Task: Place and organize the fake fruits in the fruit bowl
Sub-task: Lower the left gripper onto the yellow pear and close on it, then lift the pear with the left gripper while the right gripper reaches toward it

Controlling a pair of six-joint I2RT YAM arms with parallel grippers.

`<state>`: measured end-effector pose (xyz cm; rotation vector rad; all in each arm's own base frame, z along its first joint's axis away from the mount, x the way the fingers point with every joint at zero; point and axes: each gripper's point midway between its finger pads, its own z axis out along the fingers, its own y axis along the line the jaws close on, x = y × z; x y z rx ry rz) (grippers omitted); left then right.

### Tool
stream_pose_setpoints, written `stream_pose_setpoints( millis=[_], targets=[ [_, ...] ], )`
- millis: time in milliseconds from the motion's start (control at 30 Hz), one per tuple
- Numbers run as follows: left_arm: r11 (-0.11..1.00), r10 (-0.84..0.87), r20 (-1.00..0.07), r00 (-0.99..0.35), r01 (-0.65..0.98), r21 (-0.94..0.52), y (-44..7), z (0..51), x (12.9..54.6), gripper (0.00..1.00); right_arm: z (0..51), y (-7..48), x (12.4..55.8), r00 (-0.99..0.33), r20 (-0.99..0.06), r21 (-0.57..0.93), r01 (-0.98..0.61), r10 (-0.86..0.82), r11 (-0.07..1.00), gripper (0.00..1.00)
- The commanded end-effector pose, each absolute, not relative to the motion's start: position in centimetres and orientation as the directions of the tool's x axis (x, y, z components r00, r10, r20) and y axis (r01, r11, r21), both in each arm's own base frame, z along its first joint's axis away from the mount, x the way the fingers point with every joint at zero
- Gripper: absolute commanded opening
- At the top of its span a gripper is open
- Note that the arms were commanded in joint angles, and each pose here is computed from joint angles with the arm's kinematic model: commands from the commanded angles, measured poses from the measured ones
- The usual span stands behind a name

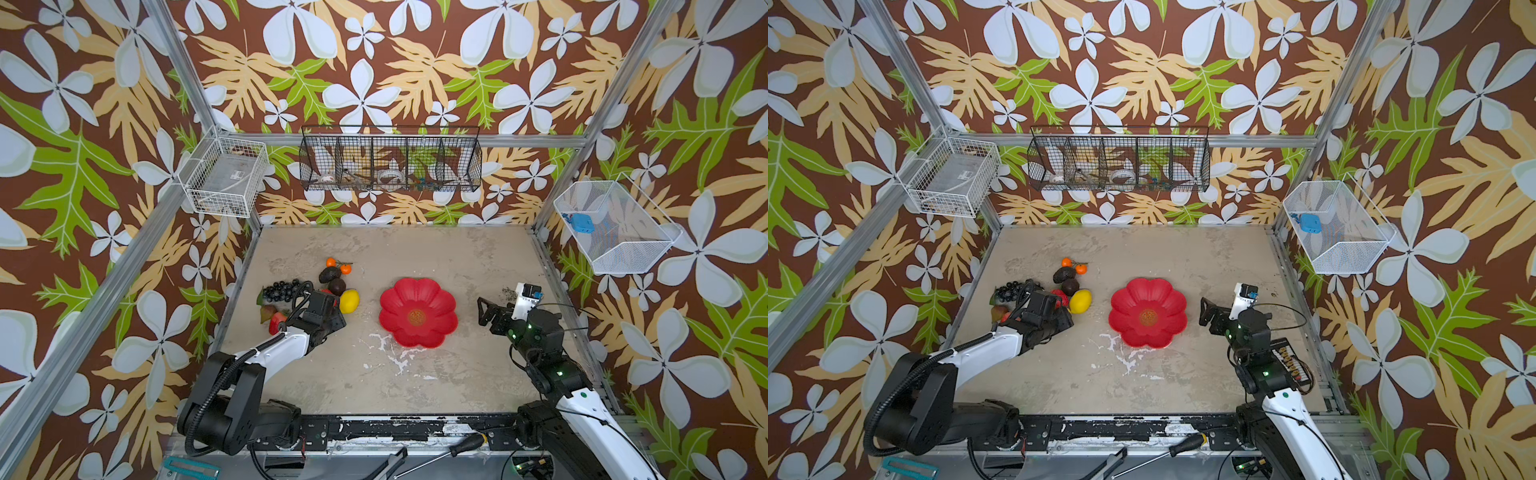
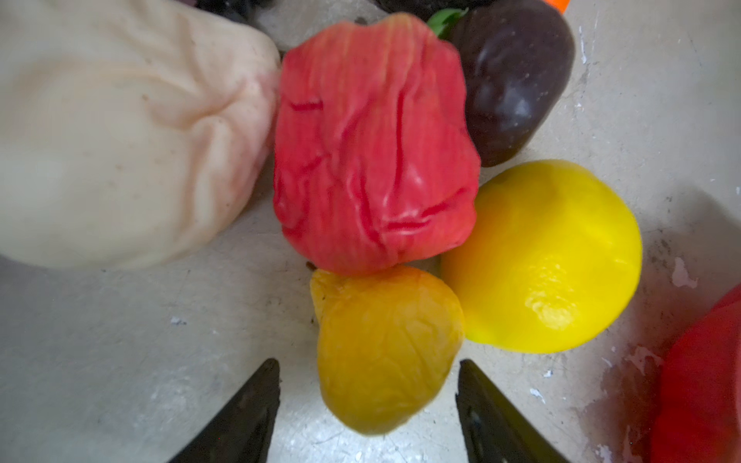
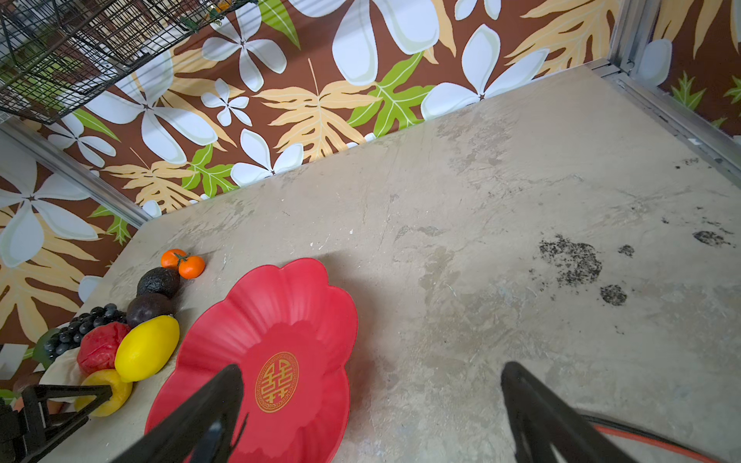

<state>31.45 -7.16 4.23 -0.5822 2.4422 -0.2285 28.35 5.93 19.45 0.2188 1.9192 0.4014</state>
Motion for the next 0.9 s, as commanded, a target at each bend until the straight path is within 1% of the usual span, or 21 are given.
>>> stream_pose_setpoints(
  millis=[0,267,367,633,767,867],
  targets=[
    [0.889,-0.458,-0.549,-0.699,-0.356,-0.288,-7.01,4.49,32.21,0.72,19.56,5.97,28.43,-0.367,-0.865,0.381,-0.039,0.341,0.924,1.0],
    [0.894,-0.448,-0.553,-0.703,-0.356,-0.272,-7.09,4.1,32.91,0.69,19.36,5.99,28.46,-0.371,-0.862,0.385,-0.038,0.345,0.922,1.0],
    [0.894,-0.449,-0.552,-0.703,-0.35,-0.281,-7.29,4.08,33.01,0.63,19.28,5.99,28.46,-0.374,-0.862,0.384,-0.037,0.344,0.922,1.0],
    [0.903,-0.429,-0.569,-0.702,-0.34,-0.262,-7.41,4.32,32.77,0.58,18.86,6.03,28.45,-0.382,-0.857,0.387,-0.034,0.346,0.921,1.0],
    [0.905,-0.425,-0.575,-0.699,-0.342,-0.253,-7.3,4.41,32.69,0.53,18.84,6.06,28.47,-0.385,-0.856,0.386,-0.033,0.344,0.922,1.0],
    [0.908,-0.418,-0.584,-0.696,-0.336,-0.249,-7.45,4.65,32.59,0.51,18.84,6.06,28.46,-0.385,-0.856,0.386,-0.033,0.344,0.922,1.0]
  ],
)
